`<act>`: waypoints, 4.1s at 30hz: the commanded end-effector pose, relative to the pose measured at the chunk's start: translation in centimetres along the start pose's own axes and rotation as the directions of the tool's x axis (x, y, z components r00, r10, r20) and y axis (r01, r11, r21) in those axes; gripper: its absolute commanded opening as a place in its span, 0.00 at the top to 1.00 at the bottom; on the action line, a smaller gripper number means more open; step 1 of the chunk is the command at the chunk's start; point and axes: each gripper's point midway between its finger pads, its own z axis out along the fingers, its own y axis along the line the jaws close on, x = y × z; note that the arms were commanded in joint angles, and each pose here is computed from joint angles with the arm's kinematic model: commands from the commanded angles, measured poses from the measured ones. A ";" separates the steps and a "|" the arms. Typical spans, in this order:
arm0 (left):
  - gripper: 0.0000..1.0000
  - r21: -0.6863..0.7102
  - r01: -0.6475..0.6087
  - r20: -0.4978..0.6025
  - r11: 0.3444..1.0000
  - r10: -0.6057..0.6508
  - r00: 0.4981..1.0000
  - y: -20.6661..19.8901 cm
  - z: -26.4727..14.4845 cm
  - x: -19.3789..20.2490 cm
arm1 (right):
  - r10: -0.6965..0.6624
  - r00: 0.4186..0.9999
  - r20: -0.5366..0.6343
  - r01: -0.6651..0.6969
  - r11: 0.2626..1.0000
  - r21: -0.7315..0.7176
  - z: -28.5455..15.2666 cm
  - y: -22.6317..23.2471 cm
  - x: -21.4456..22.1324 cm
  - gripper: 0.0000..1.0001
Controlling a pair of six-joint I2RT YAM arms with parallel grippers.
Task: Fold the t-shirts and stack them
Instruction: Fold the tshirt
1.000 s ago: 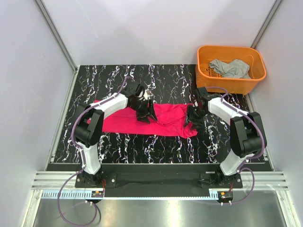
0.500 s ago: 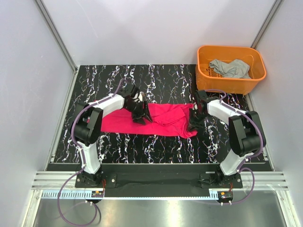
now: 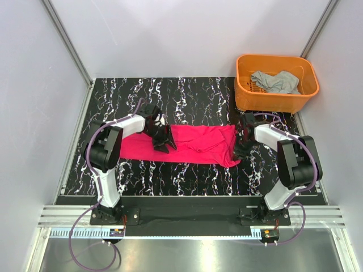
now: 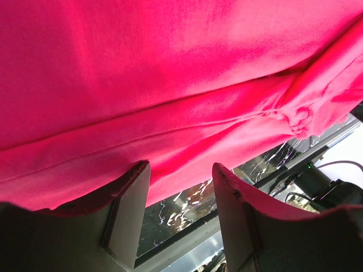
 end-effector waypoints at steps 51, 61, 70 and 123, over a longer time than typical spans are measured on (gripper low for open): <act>0.13 -0.208 0.046 0.386 0.977 0.039 0.922 5.6 -16.8 -5.5 | 0.165 0.934 0.316 -0.247 0.939 0.240 5.4 14.2 -10.6 0.20; 0.05 -0.359 0.166 0.331 0.918 -0.041 0.943 9.6 -14.8 -8.7 | -0.310 0.848 0.430 0.217 0.943 0.252 6.1 20.4 -22.5 0.11; 0.04 -0.465 0.260 0.321 0.846 -0.112 0.940 13.8 -11.5 -10.3 | -0.331 0.789 0.518 0.365 0.930 0.038 4.9 24.2 -27.4 0.09; 0.03 0.051 0.057 0.040 0.997 -0.059 0.997 -8.8 -2.5 13.1 | -0.437 0.509 0.741 0.717 0.692 -0.084 -5.6 29.7 -30.8 0.03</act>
